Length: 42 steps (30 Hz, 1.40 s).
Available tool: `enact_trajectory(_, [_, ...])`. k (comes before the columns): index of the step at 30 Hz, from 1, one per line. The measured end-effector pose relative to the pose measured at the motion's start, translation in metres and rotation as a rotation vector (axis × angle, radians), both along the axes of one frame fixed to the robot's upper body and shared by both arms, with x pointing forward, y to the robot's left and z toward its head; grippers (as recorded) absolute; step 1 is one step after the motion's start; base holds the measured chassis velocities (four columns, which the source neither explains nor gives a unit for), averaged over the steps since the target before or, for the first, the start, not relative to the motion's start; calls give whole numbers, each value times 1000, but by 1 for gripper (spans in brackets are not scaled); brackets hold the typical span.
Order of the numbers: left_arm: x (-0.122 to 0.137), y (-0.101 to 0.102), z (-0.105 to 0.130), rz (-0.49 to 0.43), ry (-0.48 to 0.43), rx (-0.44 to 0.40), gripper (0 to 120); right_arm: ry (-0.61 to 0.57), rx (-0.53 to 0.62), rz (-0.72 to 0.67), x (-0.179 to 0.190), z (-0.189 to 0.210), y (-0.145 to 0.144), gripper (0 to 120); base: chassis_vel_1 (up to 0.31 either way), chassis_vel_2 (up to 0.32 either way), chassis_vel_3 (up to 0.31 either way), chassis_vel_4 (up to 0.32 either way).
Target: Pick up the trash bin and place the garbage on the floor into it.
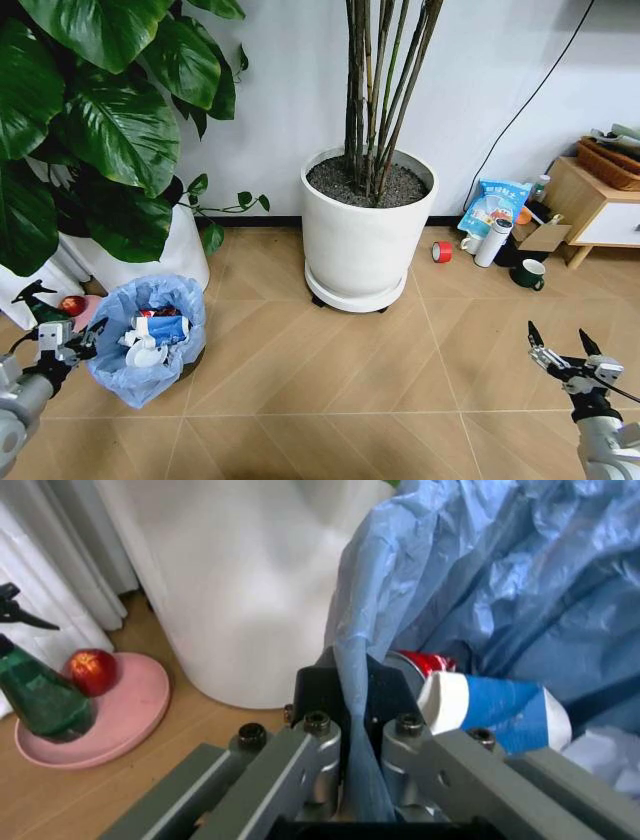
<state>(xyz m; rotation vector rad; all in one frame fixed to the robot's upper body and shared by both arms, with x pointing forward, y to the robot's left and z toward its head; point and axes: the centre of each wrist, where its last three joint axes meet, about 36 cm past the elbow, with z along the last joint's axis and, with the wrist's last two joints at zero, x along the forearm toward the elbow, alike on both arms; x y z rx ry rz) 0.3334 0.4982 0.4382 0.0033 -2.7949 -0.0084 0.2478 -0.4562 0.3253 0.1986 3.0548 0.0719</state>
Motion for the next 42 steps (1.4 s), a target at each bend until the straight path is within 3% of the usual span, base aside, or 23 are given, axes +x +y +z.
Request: enact_trajectory(42, [5,-9,-2,-7,-1,-13,0,-7,-15,30,-9,-2,0,100,16,0,-19,-1])
